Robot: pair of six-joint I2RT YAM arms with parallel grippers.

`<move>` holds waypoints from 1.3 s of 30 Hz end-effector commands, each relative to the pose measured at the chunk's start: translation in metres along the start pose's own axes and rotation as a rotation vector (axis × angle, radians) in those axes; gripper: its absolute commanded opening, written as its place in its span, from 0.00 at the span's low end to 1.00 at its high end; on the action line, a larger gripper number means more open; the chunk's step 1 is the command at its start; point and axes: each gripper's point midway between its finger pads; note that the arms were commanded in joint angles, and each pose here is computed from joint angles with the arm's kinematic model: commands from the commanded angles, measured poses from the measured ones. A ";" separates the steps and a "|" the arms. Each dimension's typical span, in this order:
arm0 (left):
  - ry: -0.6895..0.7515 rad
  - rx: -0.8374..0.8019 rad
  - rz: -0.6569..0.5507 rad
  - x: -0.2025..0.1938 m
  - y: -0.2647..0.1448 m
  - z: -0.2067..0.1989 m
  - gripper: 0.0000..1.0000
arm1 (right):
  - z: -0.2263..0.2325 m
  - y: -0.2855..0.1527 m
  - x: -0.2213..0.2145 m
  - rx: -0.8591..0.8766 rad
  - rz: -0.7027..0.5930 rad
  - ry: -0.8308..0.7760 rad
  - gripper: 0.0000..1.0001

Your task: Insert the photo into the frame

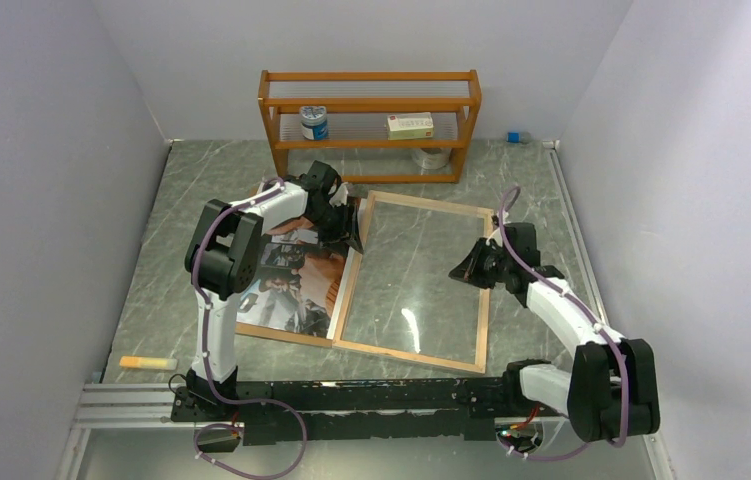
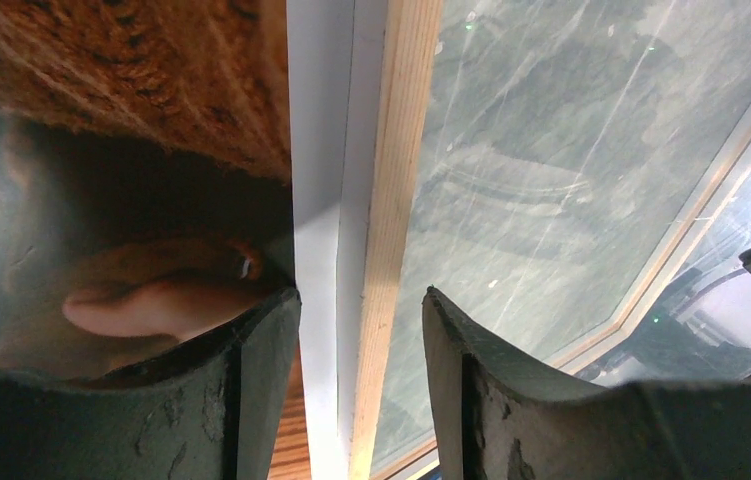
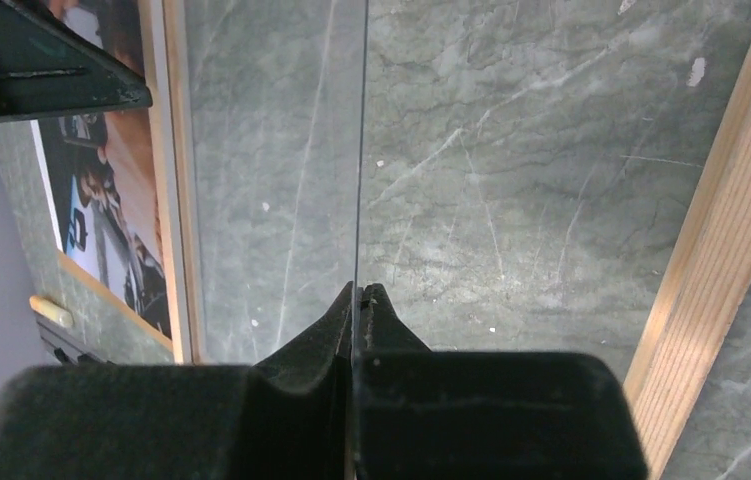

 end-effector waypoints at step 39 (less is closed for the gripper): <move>-0.042 0.138 0.067 -0.017 0.025 0.040 0.58 | 0.002 -0.002 0.016 0.018 -0.141 -0.038 0.42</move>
Point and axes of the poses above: each gripper's point midway between its finger pads, its own y axis out along the fingers, its own z axis along the line the jaws close on, x = y × z, and after that the axes turned 8 degrees about -y, right-handed
